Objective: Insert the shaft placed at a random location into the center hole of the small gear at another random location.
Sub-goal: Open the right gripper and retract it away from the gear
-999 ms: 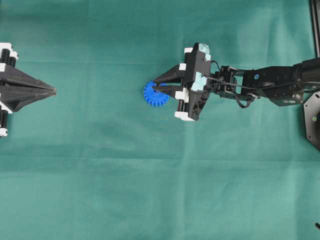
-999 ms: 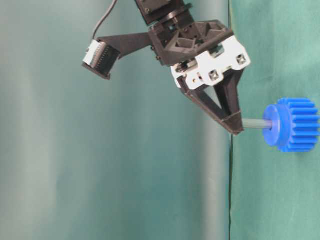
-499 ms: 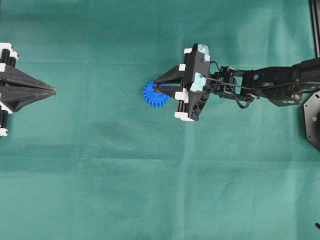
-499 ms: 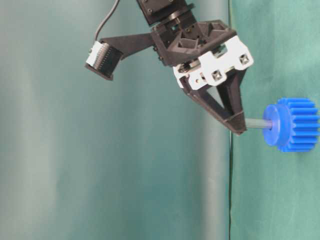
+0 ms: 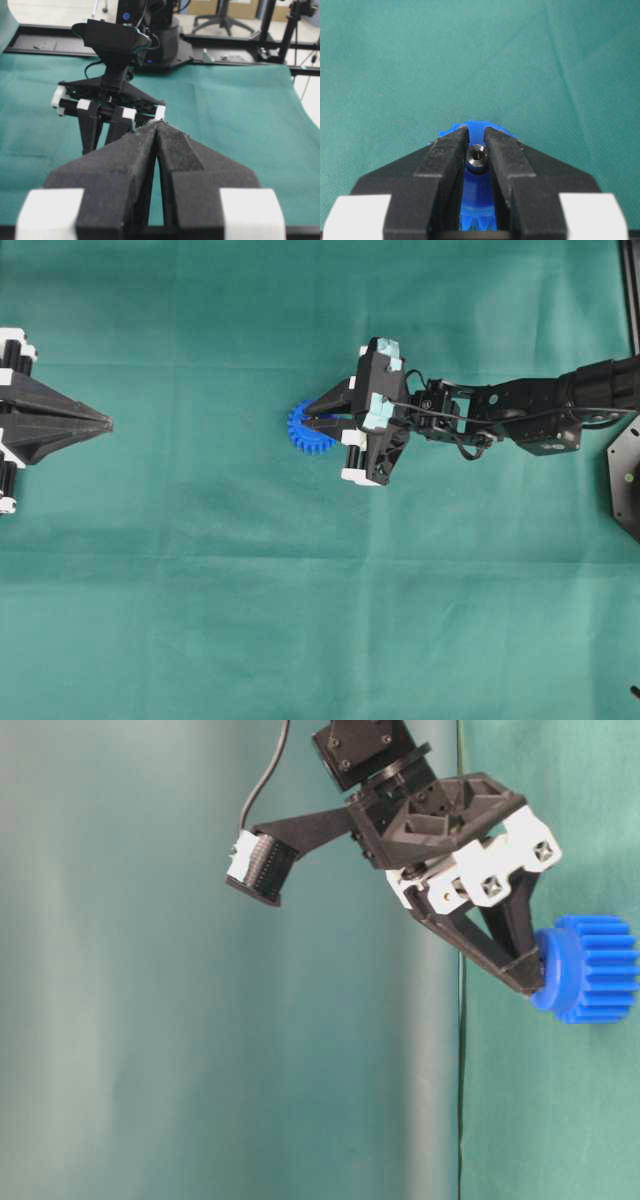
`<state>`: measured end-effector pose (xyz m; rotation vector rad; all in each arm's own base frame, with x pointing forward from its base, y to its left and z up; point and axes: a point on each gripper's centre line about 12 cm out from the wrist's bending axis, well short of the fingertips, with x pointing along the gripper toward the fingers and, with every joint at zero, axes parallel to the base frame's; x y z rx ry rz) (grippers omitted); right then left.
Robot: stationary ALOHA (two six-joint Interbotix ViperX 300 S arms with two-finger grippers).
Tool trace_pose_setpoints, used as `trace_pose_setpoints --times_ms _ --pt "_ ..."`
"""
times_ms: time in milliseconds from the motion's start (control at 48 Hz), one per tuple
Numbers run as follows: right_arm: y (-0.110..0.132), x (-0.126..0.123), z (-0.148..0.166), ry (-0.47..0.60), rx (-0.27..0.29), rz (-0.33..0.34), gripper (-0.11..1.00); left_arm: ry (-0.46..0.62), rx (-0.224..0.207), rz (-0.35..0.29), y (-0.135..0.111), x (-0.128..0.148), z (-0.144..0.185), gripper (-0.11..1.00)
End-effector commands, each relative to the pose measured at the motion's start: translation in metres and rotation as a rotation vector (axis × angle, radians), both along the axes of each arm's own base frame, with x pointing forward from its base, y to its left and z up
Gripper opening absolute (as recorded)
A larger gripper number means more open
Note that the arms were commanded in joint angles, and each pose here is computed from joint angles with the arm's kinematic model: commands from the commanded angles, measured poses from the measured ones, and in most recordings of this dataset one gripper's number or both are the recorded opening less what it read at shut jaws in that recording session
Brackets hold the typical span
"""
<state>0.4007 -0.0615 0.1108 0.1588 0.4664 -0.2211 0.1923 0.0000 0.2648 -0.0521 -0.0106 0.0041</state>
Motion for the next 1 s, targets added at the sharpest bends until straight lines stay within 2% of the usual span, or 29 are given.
trace_pose_setpoints --times_ms 0,666,728,832,895,937,978 --pt "0.000 0.006 0.010 -0.032 -0.004 0.000 0.17 -0.012 -0.003 -0.002 -0.001 0.001 0.004 -0.01" --pt "0.000 0.004 0.005 0.000 0.007 -0.001 0.17 -0.009 -0.003 -0.003 -0.001 0.001 0.004 -0.01" --pt "0.000 0.005 0.006 -0.002 0.010 -0.002 0.29 -0.009 -0.003 -0.003 -0.001 0.001 0.004 -0.01" --pt "0.000 0.006 0.007 -0.004 0.011 -0.002 0.61 -0.009 -0.003 -0.003 -0.001 0.001 0.004 -0.01" --pt "0.000 0.007 0.011 -0.014 0.010 -0.002 0.77 -0.009 -0.003 -0.003 -0.001 0.001 0.004 -0.01" --pt "0.000 0.007 0.013 -0.019 0.009 -0.002 0.82 -0.008 -0.003 -0.003 -0.001 0.001 0.003 -0.01" --pt "0.000 0.008 0.018 -0.031 0.008 -0.002 0.82 -0.009 -0.003 -0.003 -0.001 0.001 0.004 -0.01"
